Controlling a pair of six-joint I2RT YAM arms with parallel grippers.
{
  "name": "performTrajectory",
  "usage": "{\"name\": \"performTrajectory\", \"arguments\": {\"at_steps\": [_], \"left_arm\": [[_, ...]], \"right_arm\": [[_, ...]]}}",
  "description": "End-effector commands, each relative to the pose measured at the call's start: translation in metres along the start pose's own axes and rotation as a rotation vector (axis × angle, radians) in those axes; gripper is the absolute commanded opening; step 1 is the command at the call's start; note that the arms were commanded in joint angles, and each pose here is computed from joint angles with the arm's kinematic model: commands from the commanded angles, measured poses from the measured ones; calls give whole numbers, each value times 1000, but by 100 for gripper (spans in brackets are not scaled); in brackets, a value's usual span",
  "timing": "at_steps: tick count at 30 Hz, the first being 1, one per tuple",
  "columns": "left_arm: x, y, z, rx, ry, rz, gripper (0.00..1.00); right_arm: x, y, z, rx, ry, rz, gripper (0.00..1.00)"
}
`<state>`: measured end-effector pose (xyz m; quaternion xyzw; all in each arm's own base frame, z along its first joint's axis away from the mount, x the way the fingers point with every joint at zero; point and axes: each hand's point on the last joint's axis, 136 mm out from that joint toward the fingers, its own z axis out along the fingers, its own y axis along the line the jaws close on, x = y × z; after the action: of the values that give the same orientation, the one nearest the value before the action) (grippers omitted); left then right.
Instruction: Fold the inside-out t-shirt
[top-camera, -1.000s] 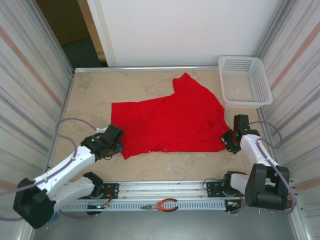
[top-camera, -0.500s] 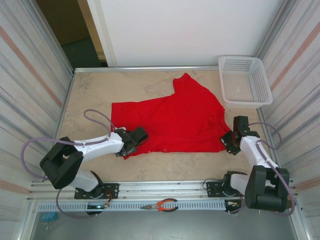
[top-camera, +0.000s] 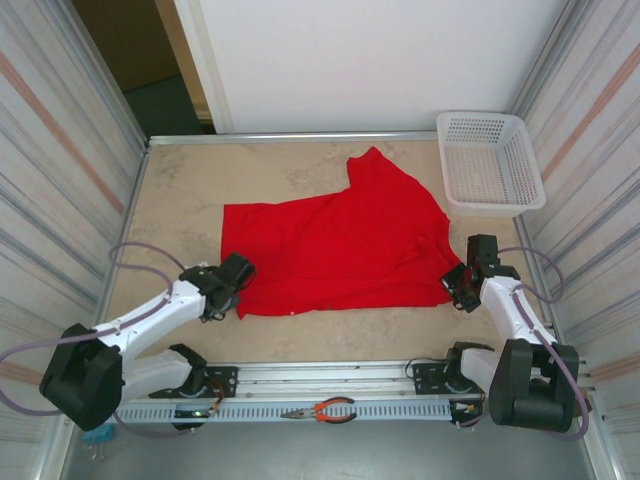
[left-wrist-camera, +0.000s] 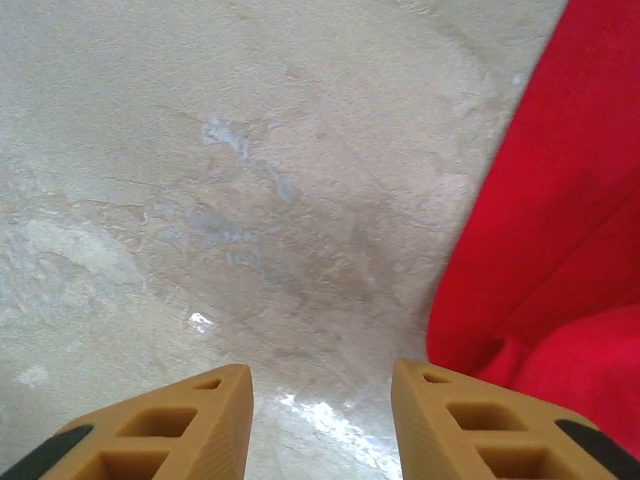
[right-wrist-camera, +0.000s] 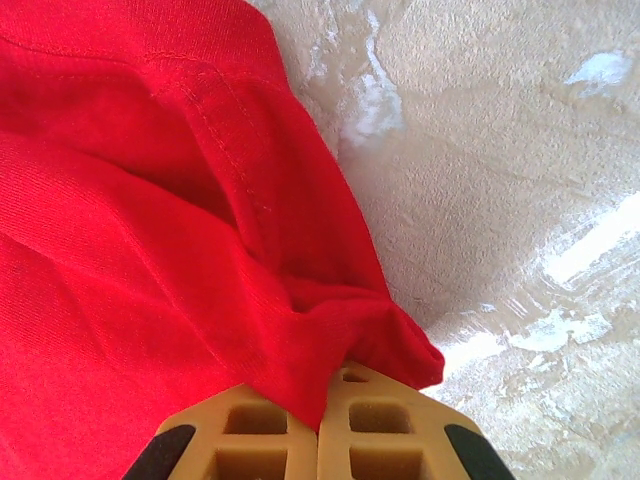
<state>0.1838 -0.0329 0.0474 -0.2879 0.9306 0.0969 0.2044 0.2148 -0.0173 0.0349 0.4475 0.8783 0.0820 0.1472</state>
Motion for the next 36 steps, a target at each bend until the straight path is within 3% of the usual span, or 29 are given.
{"name": "performTrajectory", "arguments": {"at_steps": [1, 10, 15, 24, 28, 34, 36], "left_arm": [[4, 6, 0, -8, 15, 28, 41], [12, -11, -46, 126, -43, 18, 48], [34, -28, -30, 149, 25, -26, 52], [36, -46, -15, 87, 15, 23, 48], [41, -45, -6, 64, 23, 32, 38], [44, -34, -2, 20, 31, 48, 0], [43, -27, -3, 5, 32, 59, 0]], "right_arm": [[6, -6, 0, 24, 15, -12, 0], [7, -7, 0, 24, 14, -11, 0], [6, -8, 1, 26, 12, -11, 0], [6, -7, 1, 26, 10, -12, 0], [5, -7, 1, 25, 10, -12, 0], [5, -7, 1, 25, 10, -11, 0], [4, -7, 1, 27, 7, -8, 0]]}}
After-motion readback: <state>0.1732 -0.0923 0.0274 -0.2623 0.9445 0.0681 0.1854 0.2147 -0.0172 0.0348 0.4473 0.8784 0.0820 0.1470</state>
